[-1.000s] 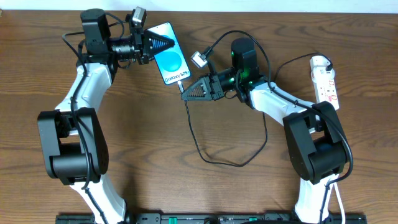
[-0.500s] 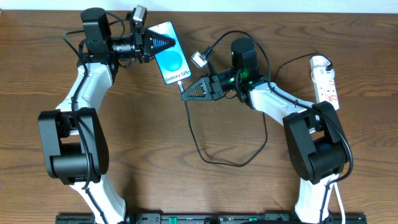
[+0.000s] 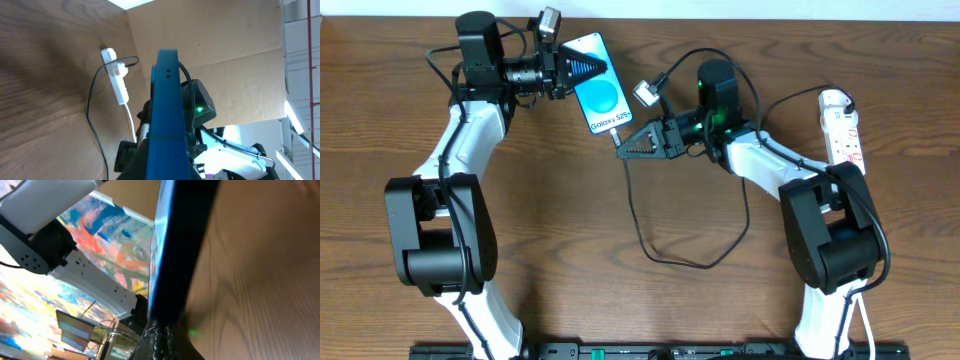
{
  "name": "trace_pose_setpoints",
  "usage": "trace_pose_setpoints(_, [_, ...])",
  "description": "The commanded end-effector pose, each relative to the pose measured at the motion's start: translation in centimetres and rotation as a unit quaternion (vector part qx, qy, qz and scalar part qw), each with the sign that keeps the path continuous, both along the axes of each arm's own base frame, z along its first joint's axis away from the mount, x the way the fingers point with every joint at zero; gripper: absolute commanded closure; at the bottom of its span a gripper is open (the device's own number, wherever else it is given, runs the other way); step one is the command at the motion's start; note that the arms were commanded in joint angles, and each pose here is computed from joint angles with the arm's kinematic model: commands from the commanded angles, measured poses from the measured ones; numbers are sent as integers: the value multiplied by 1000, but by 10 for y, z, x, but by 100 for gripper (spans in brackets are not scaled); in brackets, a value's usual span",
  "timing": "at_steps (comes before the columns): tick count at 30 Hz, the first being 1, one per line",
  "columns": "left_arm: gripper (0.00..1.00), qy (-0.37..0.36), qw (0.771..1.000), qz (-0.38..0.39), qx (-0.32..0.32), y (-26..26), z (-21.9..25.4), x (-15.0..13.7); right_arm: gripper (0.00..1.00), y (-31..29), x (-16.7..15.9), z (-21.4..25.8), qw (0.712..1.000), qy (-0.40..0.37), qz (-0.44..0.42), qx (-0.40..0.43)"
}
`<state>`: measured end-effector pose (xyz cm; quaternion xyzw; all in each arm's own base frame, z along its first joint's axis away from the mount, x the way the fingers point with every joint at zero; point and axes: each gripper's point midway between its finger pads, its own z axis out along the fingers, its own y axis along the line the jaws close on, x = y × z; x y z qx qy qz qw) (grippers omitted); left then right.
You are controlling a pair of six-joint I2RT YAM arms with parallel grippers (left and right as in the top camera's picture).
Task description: Plug charger to phone and switch on socket
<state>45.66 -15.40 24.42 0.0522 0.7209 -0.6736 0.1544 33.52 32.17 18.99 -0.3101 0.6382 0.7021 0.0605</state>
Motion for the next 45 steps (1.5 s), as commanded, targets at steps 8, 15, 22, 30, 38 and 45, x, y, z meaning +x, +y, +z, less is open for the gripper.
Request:
trace_pose_setpoints(8, [93,-10,999,-41,-12,-9,12,-14,99,-12,12,3,1000,-9,-14,5])
trace_pose_setpoints(15, [93,-10,999,-41,-12,-9,12,-14,99,-4,5,4,1000,-12,-2,6])
trace_pose_setpoints(22, [93,-9,999,-41,-12,-9,12,-14,99,2,3,10,1000,-22,0,10])
trace_pose_setpoints(30, [93,-10,999,-38,-11,-8,11,-13,99,3,5,10,1000,-21,-6,8])
trace_pose_setpoints(38, [93,18,999,30,8,-4,3,9,99,6,13,7,999,-6,-32,-4])
trace_pose_setpoints(45, [93,21,999,43,12,-3,2,14,99,9,24,5,998,8,-64,-16])
